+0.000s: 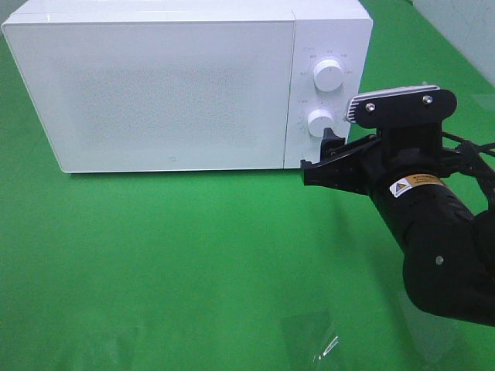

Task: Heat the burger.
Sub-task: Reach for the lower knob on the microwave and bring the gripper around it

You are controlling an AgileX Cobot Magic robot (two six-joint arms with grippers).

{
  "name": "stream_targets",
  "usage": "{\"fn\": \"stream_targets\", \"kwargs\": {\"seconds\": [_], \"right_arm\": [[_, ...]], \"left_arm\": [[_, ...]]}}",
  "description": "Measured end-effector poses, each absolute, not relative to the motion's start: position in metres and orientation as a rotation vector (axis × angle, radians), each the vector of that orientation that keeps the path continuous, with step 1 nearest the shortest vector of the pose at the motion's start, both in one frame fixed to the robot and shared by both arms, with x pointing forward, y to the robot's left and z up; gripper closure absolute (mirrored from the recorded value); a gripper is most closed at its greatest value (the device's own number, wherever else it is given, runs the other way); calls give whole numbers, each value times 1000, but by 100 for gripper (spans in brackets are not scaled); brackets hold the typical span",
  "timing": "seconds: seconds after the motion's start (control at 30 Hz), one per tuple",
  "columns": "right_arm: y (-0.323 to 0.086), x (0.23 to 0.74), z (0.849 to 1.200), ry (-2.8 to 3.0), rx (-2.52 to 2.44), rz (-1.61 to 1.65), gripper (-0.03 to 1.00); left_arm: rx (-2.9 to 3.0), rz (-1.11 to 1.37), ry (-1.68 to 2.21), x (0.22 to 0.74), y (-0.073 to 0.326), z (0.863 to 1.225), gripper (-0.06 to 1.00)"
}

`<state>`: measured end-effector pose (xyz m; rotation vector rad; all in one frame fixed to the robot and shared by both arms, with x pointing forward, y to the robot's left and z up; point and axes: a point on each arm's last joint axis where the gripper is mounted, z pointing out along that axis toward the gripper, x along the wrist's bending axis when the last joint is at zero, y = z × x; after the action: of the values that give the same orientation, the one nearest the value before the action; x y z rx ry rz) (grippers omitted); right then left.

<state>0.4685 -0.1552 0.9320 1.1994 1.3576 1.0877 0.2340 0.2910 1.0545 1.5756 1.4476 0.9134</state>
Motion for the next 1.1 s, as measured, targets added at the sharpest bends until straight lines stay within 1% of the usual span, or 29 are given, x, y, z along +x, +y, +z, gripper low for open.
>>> {"fn": "stream_targets", "kwargs": {"seconds": [0.07,0.1,0.23,0.4,0.5,0.83,1.1], "right_arm": [[-156,469,932,1353,1207,1085,18],[-156,470,929,1331,1244,1075,14],[-152,475,922,1323,1274,1078,13],[-140,488,910,1327,1285,1071,13],[-138,490,910,1324,1286,1074,13],[-133,525,909,1257,1285,1092,15],[-127,540,909,1230,1291,1109,16]], "left_arm": [[1576,913,1448,234,291,1055,-4],[1576,913,1448,234,291,1055,-4],[1576,913,1448,234,291,1055,-4],[1576,913,1448,234,291,1055,-4],[1576,913,1448,234,291,1055,-4],[1576,913,1448,234,291,1055,-4],[1576,913,1448,234,291,1055,-4]]}}
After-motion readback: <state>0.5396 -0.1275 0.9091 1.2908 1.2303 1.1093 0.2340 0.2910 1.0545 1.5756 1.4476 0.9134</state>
